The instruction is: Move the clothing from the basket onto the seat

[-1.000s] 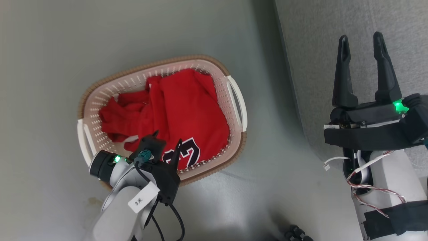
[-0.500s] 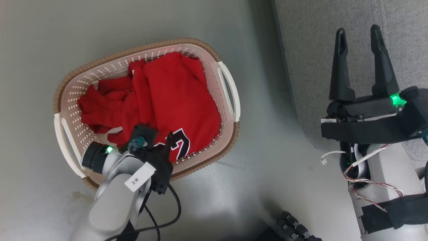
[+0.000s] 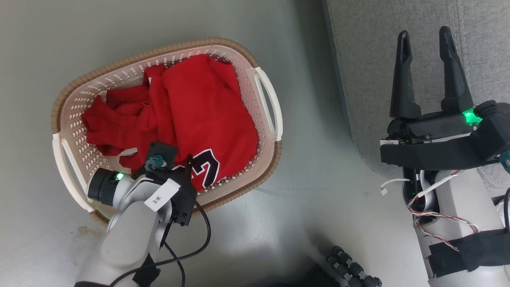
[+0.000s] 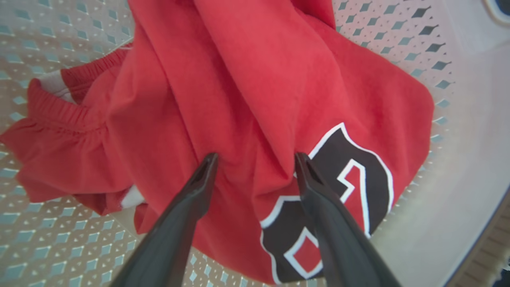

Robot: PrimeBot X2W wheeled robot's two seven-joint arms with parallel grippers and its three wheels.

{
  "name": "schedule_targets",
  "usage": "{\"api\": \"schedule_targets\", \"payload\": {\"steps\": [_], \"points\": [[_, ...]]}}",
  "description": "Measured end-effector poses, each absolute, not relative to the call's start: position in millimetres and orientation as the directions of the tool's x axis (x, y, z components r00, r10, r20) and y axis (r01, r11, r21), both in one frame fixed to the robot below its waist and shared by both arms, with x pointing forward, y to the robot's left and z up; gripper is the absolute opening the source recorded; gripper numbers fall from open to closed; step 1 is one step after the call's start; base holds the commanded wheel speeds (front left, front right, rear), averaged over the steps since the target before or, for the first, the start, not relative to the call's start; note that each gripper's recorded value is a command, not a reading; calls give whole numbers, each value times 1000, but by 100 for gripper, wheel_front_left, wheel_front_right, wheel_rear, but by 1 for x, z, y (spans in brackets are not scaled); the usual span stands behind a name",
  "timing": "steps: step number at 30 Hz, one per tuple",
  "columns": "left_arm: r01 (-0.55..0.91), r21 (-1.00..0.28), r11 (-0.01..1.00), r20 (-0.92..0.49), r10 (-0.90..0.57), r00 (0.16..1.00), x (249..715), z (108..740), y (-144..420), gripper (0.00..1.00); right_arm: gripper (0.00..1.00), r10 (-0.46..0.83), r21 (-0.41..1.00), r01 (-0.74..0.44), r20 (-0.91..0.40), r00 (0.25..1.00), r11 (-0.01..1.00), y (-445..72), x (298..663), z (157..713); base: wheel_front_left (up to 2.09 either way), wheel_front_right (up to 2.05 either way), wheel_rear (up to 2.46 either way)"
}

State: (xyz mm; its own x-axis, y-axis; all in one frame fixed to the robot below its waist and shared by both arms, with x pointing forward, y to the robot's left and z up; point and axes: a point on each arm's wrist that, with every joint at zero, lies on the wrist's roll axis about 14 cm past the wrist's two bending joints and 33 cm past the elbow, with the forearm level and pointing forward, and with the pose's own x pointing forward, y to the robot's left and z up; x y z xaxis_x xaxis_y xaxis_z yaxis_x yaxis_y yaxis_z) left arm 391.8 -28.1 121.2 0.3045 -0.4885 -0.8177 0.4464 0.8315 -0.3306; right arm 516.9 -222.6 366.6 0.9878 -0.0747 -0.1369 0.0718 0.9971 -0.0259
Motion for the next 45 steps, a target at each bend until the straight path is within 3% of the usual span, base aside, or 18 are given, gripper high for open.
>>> {"api": "schedule_targets", "payload": {"steps": [1, 3, 4, 5, 6, 12, 23, 45], "points": [[446, -331, 832, -819, -488, 301, 391, 120, -29, 95, 100, -74, -26, 71, -139, 987, 997, -223, 517, 366, 0, 0, 0], [447, -333, 831, -821, -488, 296, 392, 119, -30, 42, 100, -73, -26, 70, -144, 987, 997, -222, 516, 364, 0, 0, 0], [450, -333, 829, -819, -490, 298, 393, 119, -31, 32, 100, -72, -26, 69, -146, 987, 997, -222, 516, 363, 0, 0, 0], [452, -333, 827, -816, -494, 302, 394, 119, -32, 4, 100, -73, -26, 69, -148, 986, 997, -222, 516, 362, 0, 0, 0], [454, -334, 826, -813, -496, 304, 395, 120, -33, 0, 100, -73, -26, 70, -150, 986, 997, -222, 516, 362, 0, 0, 0], [476, -338, 812, -787, -521, 330, 401, 127, -40, 0, 100, -73, -25, 71, -142, 987, 997, -222, 519, 365, 0, 0, 0], [517, -340, 785, -619, -601, 506, 442, 177, -49, 0, 100, -79, -10, 79, -129, 988, 997, -222, 520, 375, 0, 0, 0], [592, -236, 771, -258, -637, 726, 491, 351, -40, 0, 100, -28, 62, 31, -57, 998, 998, -195, 501, 433, 0, 0, 0]]}}
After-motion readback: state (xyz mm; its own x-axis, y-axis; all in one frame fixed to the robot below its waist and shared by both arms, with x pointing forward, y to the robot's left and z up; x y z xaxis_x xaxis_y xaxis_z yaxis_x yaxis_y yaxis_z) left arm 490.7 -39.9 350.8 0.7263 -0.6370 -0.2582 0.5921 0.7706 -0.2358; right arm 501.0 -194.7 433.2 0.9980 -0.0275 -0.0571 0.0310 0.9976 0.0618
